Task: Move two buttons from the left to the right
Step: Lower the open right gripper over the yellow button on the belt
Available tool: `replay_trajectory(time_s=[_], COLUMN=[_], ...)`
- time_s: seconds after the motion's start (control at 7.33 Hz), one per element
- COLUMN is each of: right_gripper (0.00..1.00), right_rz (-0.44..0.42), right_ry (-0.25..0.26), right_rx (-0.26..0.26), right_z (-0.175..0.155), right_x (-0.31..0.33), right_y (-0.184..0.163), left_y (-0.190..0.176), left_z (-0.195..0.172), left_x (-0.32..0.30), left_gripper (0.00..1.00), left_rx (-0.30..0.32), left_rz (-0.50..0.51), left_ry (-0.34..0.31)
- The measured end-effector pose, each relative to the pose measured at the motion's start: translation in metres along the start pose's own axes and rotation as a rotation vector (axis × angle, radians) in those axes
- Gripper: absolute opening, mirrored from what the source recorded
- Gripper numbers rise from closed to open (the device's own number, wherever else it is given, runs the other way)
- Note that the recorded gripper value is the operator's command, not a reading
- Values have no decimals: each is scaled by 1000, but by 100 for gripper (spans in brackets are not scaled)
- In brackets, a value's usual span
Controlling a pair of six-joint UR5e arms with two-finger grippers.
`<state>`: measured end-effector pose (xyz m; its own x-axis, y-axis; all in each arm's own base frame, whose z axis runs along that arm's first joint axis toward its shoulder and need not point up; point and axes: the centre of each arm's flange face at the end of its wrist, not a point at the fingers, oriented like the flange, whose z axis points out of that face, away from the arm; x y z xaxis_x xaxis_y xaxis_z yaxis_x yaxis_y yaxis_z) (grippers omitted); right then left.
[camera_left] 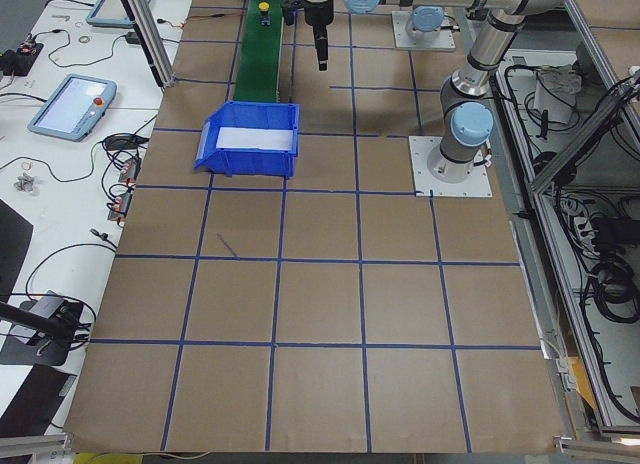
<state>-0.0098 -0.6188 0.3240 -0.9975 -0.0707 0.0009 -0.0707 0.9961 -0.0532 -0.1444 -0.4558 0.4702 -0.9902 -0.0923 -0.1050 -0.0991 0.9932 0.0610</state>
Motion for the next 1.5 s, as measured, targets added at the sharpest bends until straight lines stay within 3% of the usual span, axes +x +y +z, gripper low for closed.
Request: replay_trajectory(time_s=[0.68,1.5], right_gripper=[100,100], right_rz=[90,116], right_ry=[-16,-80], right_rx=[115,110], right_z=[-7,5], right_x=[6,-11], right_y=[-36,-46], left_y=[0,0], left_z=[0,0], left_x=[0,0], left_gripper=[100,100], left_rx=[1,1], left_rz=[-1,0], left_ry=[0,0])
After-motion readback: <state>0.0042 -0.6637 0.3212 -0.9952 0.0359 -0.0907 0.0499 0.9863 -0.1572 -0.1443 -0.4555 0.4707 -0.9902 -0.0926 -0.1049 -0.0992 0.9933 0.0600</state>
